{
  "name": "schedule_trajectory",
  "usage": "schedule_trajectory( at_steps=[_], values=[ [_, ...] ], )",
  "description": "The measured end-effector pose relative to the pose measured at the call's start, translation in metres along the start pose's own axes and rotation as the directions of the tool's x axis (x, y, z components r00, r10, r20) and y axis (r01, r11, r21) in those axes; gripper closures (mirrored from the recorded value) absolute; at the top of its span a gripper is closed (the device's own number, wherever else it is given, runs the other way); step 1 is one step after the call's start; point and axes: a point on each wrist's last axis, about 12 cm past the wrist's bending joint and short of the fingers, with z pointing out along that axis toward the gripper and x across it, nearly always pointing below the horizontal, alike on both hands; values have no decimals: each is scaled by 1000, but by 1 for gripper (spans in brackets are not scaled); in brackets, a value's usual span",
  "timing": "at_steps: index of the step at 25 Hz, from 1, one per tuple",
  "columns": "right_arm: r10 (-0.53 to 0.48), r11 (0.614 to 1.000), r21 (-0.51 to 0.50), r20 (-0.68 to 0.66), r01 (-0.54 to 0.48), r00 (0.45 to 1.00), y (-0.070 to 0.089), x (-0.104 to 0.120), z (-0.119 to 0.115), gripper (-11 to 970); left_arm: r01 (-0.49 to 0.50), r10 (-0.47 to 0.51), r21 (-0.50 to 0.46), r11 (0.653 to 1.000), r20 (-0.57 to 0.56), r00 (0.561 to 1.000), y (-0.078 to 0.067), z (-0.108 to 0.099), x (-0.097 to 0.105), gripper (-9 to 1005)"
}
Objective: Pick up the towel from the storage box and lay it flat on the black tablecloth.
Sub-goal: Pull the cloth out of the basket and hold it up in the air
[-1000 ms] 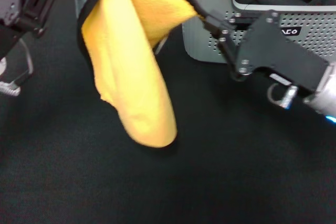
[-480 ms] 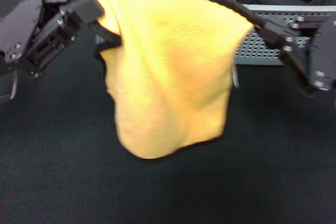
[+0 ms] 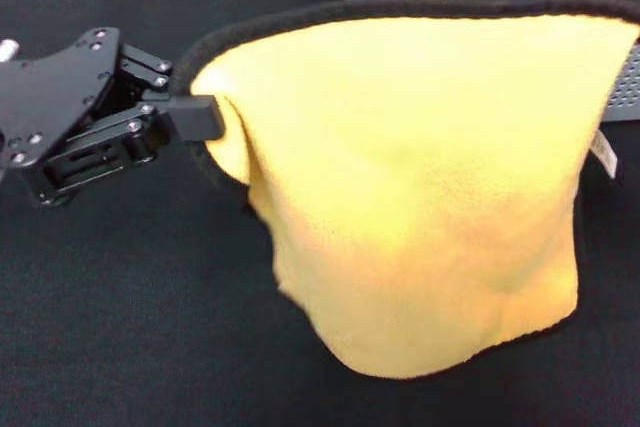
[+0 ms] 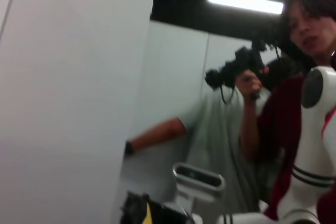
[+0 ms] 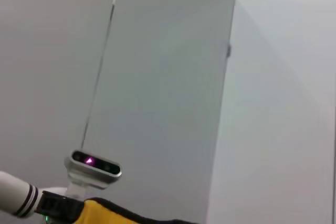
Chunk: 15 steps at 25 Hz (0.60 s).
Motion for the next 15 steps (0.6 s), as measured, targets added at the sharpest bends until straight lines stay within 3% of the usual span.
schedule_trajectory(
  at_steps=[7,11,15],
  values=[
    [21,999,-37,-37,-22,999,3,-1,-2,953,79,-74,51,996,-105,992,6,8,0,972],
    [52,994,-93,-39,-55,998,19,-8,-11,953,116,-102,91,989,-141,985,-1,12,5,972],
    [12,994,-110,-41,-17,999,41,-24,-19,953,155,-139,105,982,-149,979,-12,10,-1,972]
  ],
)
